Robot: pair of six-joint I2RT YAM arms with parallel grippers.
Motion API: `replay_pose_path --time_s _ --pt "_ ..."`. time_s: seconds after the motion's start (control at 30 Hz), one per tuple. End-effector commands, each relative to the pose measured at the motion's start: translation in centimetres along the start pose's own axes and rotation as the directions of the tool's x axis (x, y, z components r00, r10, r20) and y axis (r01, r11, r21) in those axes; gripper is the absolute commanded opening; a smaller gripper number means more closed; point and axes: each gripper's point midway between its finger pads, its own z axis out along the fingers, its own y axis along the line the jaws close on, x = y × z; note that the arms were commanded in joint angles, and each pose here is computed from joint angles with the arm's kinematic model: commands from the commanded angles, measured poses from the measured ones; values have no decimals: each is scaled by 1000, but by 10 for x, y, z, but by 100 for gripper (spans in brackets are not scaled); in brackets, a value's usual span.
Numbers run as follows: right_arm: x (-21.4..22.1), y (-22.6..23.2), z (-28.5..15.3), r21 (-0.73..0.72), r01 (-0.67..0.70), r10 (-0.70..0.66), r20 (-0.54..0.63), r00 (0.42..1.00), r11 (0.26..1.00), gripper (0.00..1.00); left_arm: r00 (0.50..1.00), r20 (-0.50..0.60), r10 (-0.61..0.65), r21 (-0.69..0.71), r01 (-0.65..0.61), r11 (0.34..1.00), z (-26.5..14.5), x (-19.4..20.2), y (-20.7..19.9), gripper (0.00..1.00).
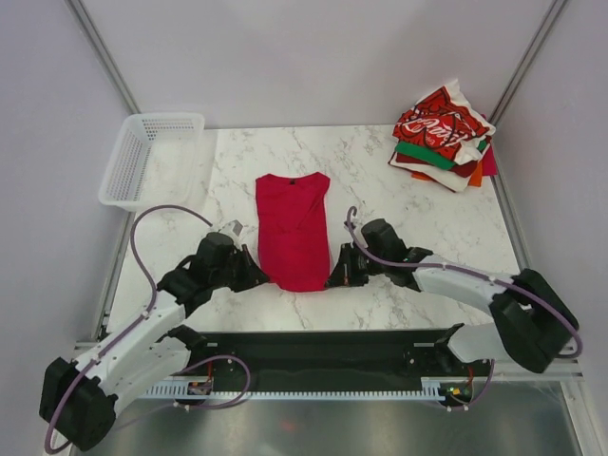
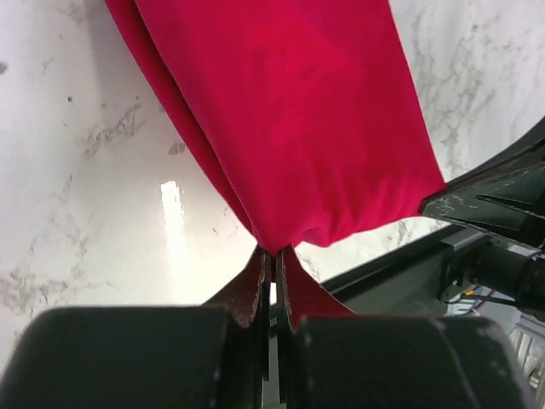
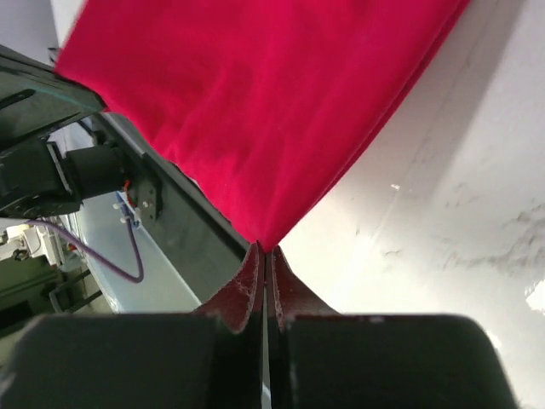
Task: Fold and stack the t-shirts
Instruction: Fold the tshirt
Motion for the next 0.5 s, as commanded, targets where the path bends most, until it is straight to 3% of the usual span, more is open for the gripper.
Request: replay_pose_path --time_s 0.0,0.17,0.2,0.47 --pt "3 17 -28 18 1 -2 58 998 1000 0 998 -29 -58 -2 58 998 -28 17 0 2" --pt "-15 28 -45 61 57 -64 122 991 997 0 999 26 -44 77 42 996 -50 -10 -35 2" --pt "-22 34 -47 63 80 -87 127 988 995 0 999 42 -12 -81 15 997 -58 -13 -8 2" --pt "-96 52 -56 188 164 -206 231 951 968 0 983 150 102 -230 -66 971 -71 -86 -27 2"
